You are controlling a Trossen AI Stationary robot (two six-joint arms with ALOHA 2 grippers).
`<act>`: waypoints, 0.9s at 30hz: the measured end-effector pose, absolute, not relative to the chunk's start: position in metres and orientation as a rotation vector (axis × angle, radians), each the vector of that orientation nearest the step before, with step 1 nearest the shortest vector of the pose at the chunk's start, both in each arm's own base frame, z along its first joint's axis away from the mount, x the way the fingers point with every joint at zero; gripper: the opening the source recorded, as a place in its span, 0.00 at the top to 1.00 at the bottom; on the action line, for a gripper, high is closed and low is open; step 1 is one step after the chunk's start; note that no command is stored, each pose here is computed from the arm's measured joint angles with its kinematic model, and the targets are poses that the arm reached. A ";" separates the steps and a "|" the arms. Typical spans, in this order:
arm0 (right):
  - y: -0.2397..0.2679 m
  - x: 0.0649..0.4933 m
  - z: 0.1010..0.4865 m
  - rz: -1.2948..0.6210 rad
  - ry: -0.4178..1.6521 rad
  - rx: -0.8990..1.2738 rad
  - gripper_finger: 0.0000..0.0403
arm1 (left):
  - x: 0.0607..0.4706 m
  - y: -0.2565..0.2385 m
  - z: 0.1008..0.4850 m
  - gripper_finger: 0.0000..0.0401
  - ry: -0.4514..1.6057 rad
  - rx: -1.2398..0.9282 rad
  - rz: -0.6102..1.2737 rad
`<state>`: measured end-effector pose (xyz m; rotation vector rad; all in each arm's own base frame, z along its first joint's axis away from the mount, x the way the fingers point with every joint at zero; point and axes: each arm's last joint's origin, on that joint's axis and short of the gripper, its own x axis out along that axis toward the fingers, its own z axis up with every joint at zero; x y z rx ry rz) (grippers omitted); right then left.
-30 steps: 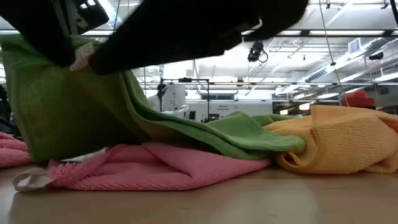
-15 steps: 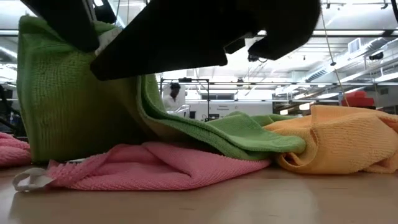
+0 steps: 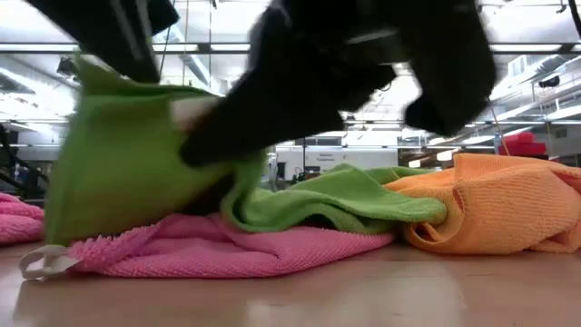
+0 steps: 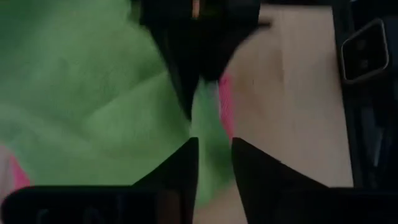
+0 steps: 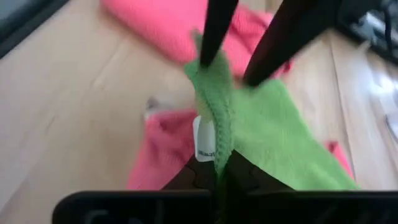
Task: Fold microfiber towels
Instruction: Fold the left green microfiber towel
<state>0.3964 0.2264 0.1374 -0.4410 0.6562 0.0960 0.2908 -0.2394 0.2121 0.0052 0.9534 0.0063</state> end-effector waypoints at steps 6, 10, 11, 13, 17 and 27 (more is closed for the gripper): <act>0.240 0.378 0.150 0.078 0.690 -0.439 0.98 | 0.270 -0.258 0.199 0.64 0.993 0.063 0.042; 0.247 0.373 0.157 0.079 0.666 -0.399 0.98 | 0.262 -0.266 0.173 0.58 1.019 0.224 0.096; 0.247 0.373 0.157 0.079 0.668 -0.396 0.98 | 0.261 -0.267 0.169 0.56 1.014 0.269 0.112; 0.247 0.372 0.156 0.076 0.680 -0.385 0.98 | 0.259 -0.268 0.160 0.53 1.004 0.363 0.132; 0.247 0.372 0.156 0.067 0.681 -0.359 0.98 | 0.261 -0.267 0.145 0.46 1.031 0.486 0.136; 0.248 0.371 0.156 0.082 0.684 -0.329 0.98 | 0.262 -0.255 0.123 0.47 1.142 0.626 0.204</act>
